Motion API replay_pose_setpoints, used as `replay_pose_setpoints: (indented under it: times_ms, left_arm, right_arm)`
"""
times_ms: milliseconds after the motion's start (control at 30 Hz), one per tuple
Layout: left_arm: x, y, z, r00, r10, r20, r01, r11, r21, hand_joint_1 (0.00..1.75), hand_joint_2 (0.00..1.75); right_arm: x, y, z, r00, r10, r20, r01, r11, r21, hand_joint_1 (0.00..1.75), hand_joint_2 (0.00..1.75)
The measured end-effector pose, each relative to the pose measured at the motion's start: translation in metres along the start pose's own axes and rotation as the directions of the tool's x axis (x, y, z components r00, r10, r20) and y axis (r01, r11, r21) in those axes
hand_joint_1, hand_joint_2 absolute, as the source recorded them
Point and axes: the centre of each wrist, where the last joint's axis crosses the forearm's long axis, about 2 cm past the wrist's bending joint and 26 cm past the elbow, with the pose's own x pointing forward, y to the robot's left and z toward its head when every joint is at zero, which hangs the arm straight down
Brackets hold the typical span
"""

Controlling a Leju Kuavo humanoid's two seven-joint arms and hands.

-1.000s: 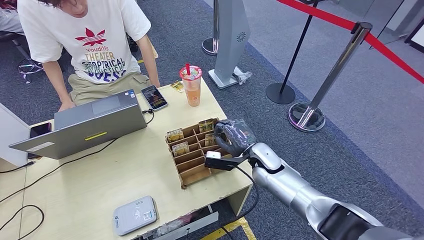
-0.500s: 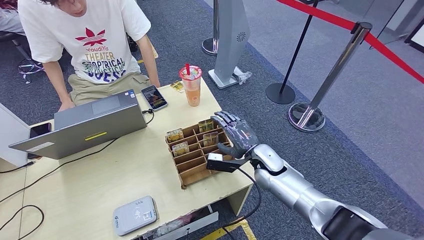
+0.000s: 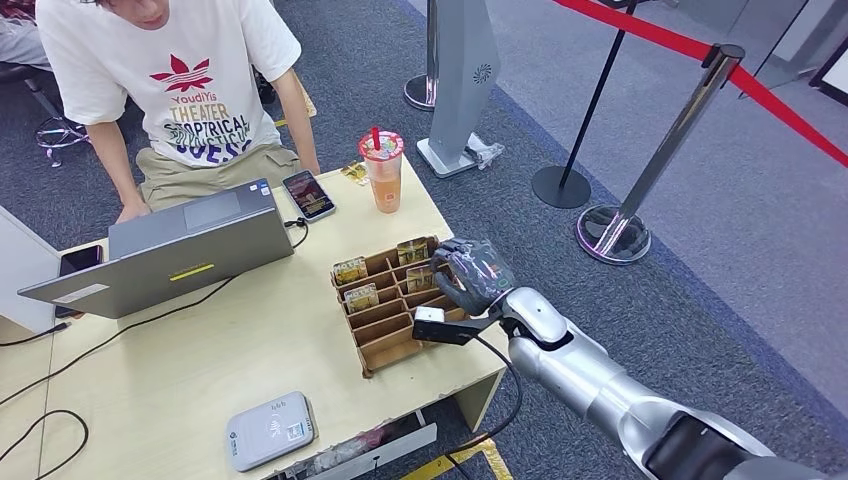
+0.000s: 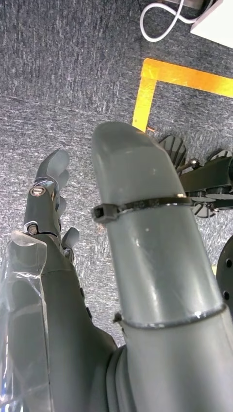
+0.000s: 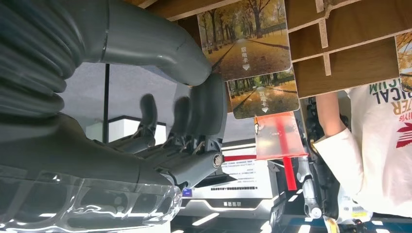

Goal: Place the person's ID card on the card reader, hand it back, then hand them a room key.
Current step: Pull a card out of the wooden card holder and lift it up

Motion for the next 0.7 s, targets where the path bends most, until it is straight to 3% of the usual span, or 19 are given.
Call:
replay_pose_setpoints:
  times_ms: [533,700]
  left_arm:
    - [-0.0003,-0.0001,0.0000,1.000,-0.001,-0.001,0.001,1.000,0.000,0.00,0.00]
    - [-0.0003,-0.0002,0.0001,1.000,-0.001,-0.002,0.001,1.000,0.000,0.00,0.00]
  right_arm:
    - [-0.0003,-0.0038,-0.0048,1.000,0.003,0.002,-0.003,1.000,-0.009,1.27,1.75]
    - [-0.0004,-0.0050,-0.0064,1.000,0.005,0.004,-0.005,1.000,-0.011,1.11,1.75]
